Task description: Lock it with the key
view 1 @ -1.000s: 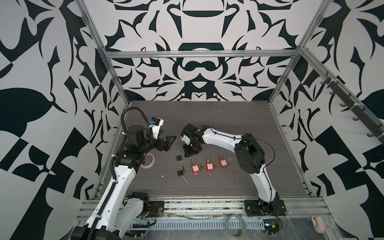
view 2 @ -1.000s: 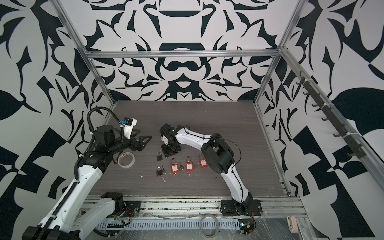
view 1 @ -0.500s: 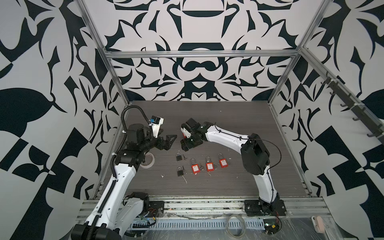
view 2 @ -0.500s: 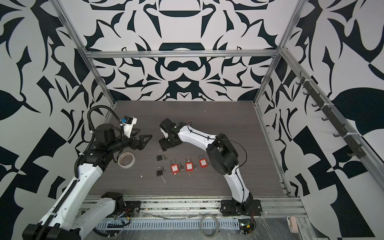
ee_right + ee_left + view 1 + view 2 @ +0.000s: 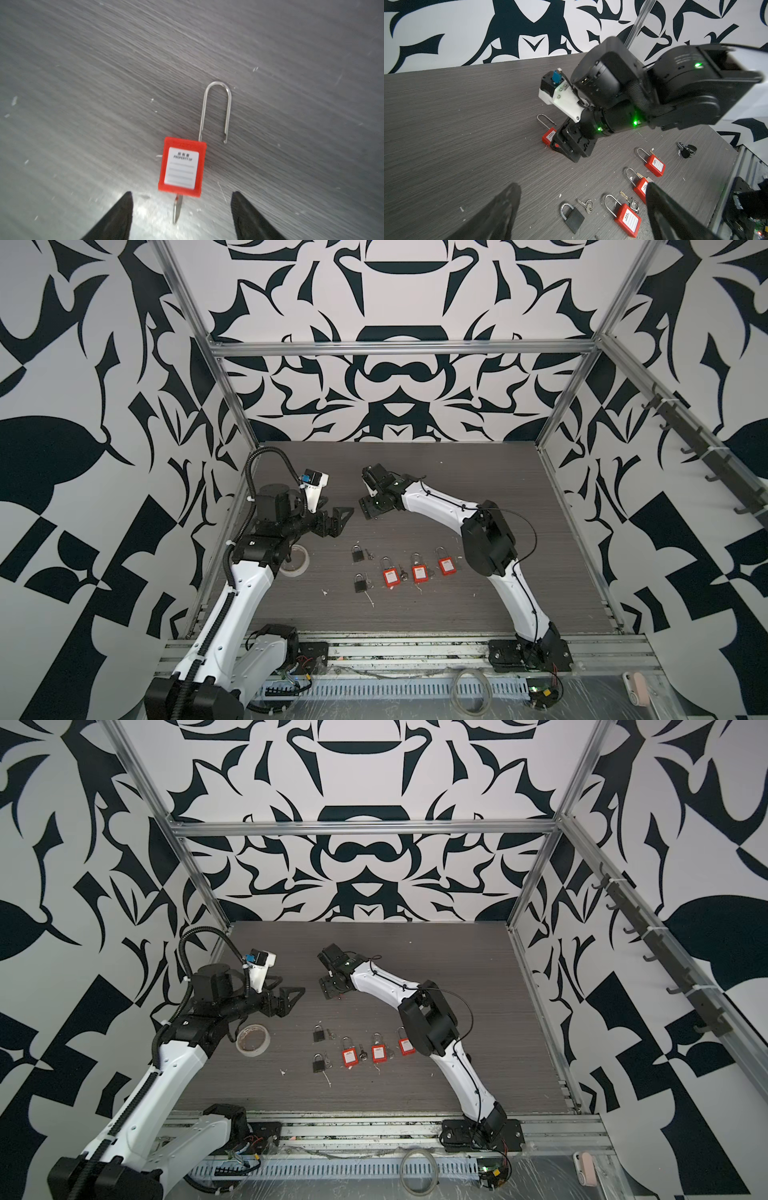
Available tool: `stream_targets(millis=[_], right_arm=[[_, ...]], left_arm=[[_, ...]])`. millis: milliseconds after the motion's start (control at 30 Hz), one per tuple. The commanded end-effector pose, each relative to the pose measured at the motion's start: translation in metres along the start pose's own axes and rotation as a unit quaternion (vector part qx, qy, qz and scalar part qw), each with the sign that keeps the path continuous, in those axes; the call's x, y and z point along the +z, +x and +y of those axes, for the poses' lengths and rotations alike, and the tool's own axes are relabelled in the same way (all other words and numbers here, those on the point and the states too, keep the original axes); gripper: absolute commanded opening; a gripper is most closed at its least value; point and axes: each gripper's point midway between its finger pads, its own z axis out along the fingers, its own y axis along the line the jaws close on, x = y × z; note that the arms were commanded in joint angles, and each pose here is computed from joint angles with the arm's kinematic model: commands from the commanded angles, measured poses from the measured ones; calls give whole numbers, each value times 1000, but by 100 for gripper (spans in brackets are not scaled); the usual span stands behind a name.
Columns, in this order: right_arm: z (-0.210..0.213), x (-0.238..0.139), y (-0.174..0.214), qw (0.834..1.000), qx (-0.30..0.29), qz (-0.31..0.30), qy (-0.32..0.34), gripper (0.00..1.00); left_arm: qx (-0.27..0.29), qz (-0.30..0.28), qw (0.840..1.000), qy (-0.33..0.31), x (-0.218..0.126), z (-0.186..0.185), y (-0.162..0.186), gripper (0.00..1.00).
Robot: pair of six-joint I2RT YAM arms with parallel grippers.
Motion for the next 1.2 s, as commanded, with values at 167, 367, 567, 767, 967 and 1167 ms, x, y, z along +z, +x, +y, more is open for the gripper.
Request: stream_targets(millis=[167,367,567,767,967,1167], right_arm=[[7,1,-26,999,15,-40,-10,66],[4,15,-19,999,23,-28,-4,59],[5,20,-14,1000,24,-17,-6,42],[6,-5,-26,999,2,-37,-10,32],[20,-75,-37,987,-123,-86,-62,30],[42,-155,31,926,-306,-118,-186,31]], left_arm=[[-9,8,1000,8,-1,-3,2,94],[-18,12,1000,10,2,-2,4,93],[-23,16,1000,9,2,-2,5,92],[-19,16,1000,10,1,-2,4,92],[8,22,999,23,1,-7,7,90],[67,31,993,93,0,-29,21,82]])
